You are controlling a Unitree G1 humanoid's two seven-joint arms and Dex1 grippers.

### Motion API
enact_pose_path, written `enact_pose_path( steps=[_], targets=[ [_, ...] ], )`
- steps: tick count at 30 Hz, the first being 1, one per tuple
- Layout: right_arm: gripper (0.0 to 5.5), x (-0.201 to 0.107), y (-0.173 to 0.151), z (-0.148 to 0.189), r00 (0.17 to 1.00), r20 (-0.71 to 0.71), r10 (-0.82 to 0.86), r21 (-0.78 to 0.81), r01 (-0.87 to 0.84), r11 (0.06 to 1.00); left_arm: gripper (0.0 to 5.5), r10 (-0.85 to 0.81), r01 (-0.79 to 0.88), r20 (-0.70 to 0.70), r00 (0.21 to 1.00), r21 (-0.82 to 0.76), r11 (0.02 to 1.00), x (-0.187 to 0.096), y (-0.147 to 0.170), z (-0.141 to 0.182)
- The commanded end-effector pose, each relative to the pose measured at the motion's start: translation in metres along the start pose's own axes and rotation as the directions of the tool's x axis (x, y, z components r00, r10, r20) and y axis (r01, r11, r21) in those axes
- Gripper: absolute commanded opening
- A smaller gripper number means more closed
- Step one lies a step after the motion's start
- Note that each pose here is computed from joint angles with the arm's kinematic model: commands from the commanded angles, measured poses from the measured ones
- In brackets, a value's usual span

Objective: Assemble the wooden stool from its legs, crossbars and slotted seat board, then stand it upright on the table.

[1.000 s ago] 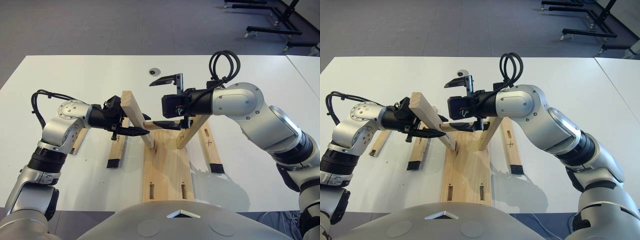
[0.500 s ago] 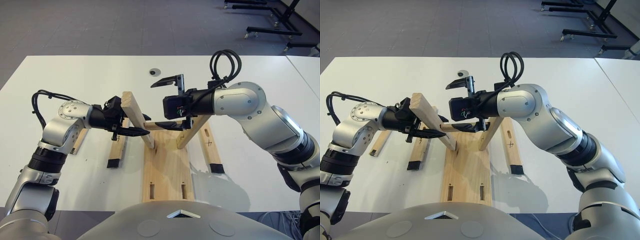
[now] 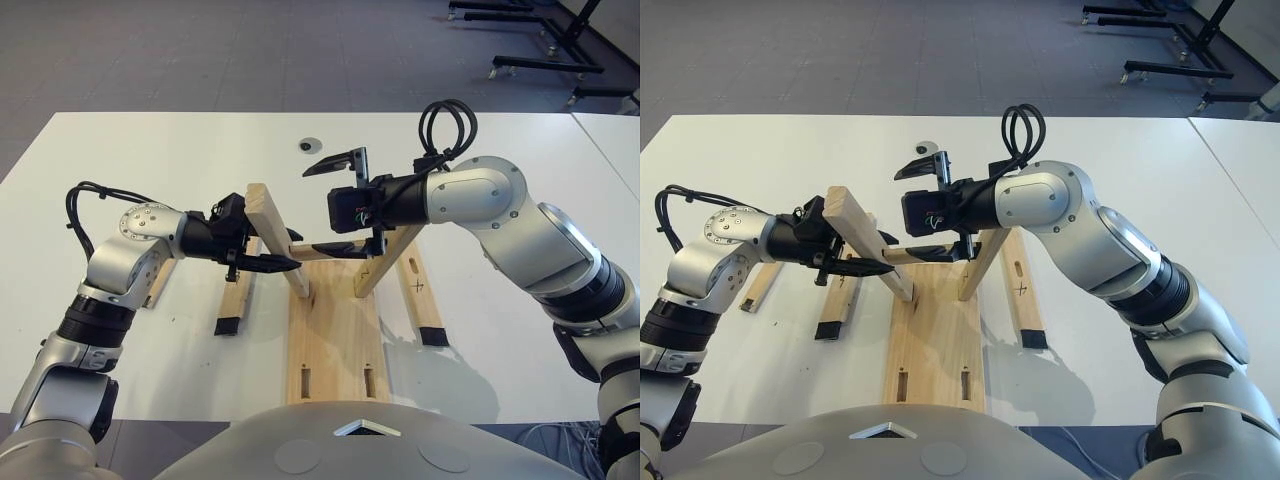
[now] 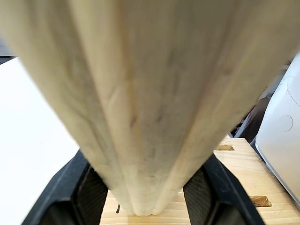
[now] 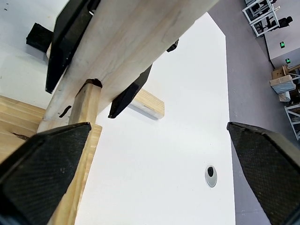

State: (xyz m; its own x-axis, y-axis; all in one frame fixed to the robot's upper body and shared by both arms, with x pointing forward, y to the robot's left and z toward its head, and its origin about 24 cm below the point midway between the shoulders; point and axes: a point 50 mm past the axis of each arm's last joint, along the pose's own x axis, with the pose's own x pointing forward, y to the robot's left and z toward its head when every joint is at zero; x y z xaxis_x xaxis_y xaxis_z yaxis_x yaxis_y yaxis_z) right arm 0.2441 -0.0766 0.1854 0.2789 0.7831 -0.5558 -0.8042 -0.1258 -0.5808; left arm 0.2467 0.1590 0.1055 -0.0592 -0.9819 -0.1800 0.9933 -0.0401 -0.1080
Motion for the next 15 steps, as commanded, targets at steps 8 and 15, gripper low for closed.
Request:
enact_pose_path(
  steps=[8, 15],
  targets=[
    [5.36, 0.024, 0.060, -0.052, 0.935, -0.101, 0.339, 0.305, -0.295, 0.905, 2.02, -0.032, 0.030, -0.034, 0.999, -0.082, 0.996, 0.026, -0.016, -0.026],
    [5.36, 0.023, 0.060, -0.055, 0.937, -0.108, 0.332, 0.312, -0.286, 0.906, 2.02, -0.055, 0.046, -0.103, 0.993, -0.080, 0.996, 0.032, -0.018, -0.032]
  ],
)
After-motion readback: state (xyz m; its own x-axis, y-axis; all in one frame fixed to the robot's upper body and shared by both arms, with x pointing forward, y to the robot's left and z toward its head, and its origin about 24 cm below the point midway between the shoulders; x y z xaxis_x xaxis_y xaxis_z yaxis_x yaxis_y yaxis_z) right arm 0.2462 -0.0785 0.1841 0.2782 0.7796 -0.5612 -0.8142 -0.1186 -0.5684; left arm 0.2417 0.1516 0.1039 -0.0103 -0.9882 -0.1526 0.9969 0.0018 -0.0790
